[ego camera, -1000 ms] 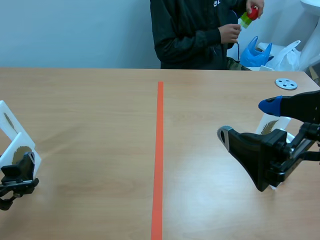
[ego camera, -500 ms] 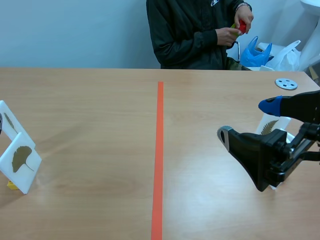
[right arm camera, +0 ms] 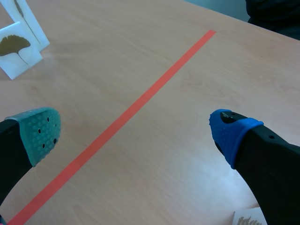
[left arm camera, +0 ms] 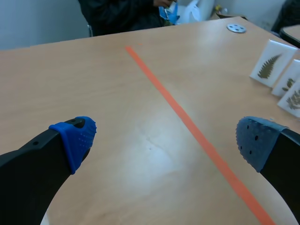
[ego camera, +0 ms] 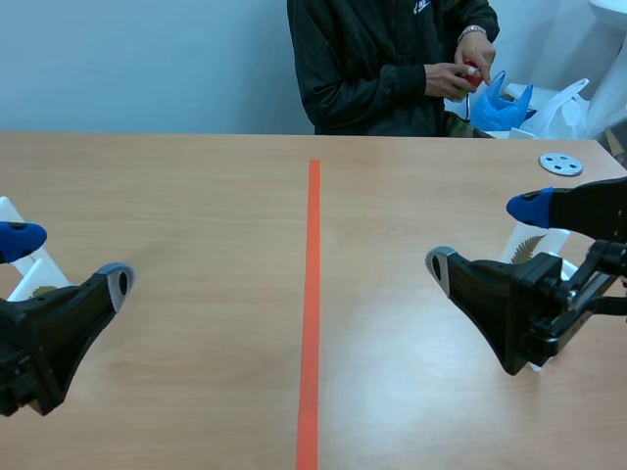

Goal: Sort the leaf by its shape. The table is split by an orange tape line. A compound leaf with several leaflets goes to the left side, a simple leaf with one blade goes to the right side. Return to the home posture when a red brick is placed on the table.

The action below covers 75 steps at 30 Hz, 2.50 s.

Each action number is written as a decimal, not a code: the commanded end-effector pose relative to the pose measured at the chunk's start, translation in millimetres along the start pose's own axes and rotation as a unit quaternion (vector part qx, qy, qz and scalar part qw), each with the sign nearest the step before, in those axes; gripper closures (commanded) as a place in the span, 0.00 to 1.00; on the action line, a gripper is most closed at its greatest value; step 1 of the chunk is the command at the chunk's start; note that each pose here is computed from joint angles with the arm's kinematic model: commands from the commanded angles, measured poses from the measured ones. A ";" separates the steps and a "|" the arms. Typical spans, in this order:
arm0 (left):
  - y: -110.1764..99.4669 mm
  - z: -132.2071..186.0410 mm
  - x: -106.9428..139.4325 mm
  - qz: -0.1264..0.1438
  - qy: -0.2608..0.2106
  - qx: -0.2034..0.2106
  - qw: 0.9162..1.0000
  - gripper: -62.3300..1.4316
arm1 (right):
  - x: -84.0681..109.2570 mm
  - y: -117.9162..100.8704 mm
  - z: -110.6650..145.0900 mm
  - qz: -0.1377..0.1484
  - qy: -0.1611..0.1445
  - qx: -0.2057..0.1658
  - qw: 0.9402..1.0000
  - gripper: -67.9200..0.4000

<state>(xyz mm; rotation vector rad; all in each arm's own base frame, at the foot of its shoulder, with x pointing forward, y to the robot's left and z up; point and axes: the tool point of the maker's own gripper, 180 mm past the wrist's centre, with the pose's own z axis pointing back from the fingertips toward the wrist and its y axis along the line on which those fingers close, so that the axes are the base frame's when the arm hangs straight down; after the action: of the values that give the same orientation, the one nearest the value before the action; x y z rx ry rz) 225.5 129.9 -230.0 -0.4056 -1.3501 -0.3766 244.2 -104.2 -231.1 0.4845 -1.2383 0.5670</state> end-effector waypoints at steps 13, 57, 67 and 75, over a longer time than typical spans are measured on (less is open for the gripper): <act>-54.9 -16.6 13.1 0.000 -0.010 -0.065 0.998 0.00 | 8.9 -6.8 -0.1 0.003 -0.016 -0.011 1.000 0.00; -50.1 -25.3 16.8 0.012 -0.022 -0.034 0.999 0.00 | 8.8 -6.7 -0.1 0.004 -0.015 -0.011 1.000 0.00; -49.9 -25.1 20.6 0.012 -0.033 -0.033 0.999 0.00 | 8.8 -6.6 -0.2 0.004 -0.015 -0.011 1.000 0.00; -49.9 -25.1 20.5 0.012 -0.033 -0.033 0.999 0.00 | 8.8 -6.6 -0.2 0.004 -0.015 -0.011 1.000 0.00</act>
<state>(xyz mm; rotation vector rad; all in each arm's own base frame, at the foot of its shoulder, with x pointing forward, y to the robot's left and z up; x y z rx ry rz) 226.4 72.3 -214.8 -0.4868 -1.3822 -0.4013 246.7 -107.2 -231.2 0.4697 -1.2416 0.5487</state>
